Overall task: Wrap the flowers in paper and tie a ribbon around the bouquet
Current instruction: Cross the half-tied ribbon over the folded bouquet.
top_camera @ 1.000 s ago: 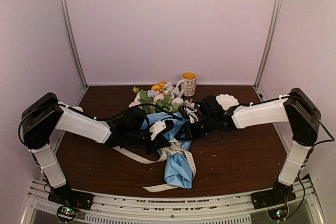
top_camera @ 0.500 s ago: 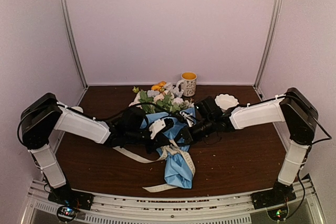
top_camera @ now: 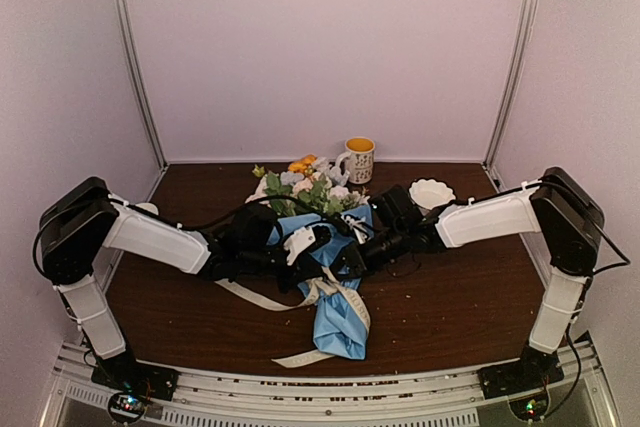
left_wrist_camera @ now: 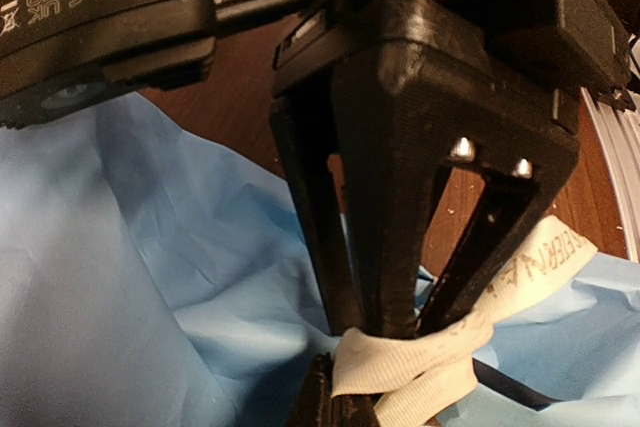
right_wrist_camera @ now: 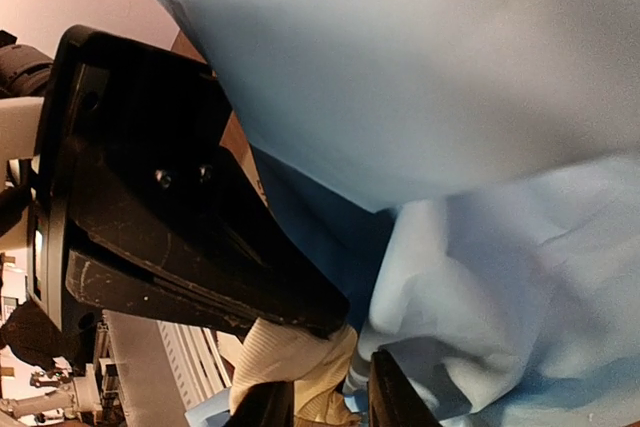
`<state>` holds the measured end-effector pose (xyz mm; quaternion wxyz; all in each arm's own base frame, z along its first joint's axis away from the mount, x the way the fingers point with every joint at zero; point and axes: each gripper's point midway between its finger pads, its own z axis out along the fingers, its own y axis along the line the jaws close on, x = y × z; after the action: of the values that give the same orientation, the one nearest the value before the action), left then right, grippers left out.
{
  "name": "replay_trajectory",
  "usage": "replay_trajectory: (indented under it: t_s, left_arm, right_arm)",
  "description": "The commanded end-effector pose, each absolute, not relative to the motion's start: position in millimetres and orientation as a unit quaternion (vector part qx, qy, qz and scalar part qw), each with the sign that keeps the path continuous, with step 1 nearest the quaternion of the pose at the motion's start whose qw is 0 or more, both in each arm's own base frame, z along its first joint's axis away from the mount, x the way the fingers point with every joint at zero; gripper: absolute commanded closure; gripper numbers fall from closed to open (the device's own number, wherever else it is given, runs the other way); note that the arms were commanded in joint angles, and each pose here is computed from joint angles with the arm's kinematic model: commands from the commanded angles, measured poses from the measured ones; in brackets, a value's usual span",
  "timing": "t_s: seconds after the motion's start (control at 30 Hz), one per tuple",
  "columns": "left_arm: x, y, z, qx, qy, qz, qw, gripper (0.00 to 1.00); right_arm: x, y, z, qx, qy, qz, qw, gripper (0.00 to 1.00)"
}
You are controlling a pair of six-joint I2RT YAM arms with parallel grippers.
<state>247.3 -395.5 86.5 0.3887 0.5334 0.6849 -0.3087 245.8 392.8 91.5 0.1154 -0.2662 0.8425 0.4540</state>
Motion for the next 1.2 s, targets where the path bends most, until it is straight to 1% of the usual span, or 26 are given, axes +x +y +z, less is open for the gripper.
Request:
replay_trajectory:
  t_s: [0.0,0.27,0.5,0.57,0.63,0.77,0.93,1.07,1.17]
  left_arm:
    - [253.3,-400.7,102.8,0.528,0.675,-0.311,0.411,1.0]
    - [254.8,-399.8,101.4,0.526,0.679,-0.307,0.41,1.0]
    - [257.0,-397.7,101.5,0.524,0.683,-0.299,0.412,1.0]
    - [257.5,-396.2,103.7,0.523,0.684,-0.296,0.413,0.83]
    - [256.8,-393.9,106.4,0.525,0.685,-0.293,0.412,0.67]
    - [251.3,-387.6,115.4,0.534,0.687,-0.289,0.399,0.5]
    - [238.5,-380.1,130.8,0.543,0.678,-0.302,0.393,0.38]
    - [232.2,-369.4,132.8,0.549,0.684,-0.294,0.378,0.33]
    - [227.6,-360.5,129.9,0.554,0.688,-0.29,0.37,0.26]
  right_arm:
    - [251.8,399.7,97.2,-0.269,0.84,0.452,0.134,0.78]
    - [258.2,395.7,94.8,-0.263,0.851,0.431,0.145,1.0]
    - [263.8,387.7,102.9,-0.257,0.858,0.412,0.167,1.0]
    - [267.6,385.0,104.2,-0.25,0.862,0.405,0.174,1.0]
    - [269.5,384.5,105.1,-0.249,0.863,0.402,0.179,1.0]
    - [271.4,384.0,104.2,-0.242,0.865,0.4,0.182,1.0]
    - [273.3,382.6,105.4,-0.237,0.867,0.395,0.188,1.0]
    - [273.9,381.9,110.5,-0.235,0.866,0.395,0.195,1.0]
    - [273.4,382.4,109.9,-0.235,0.866,0.395,0.195,1.0]
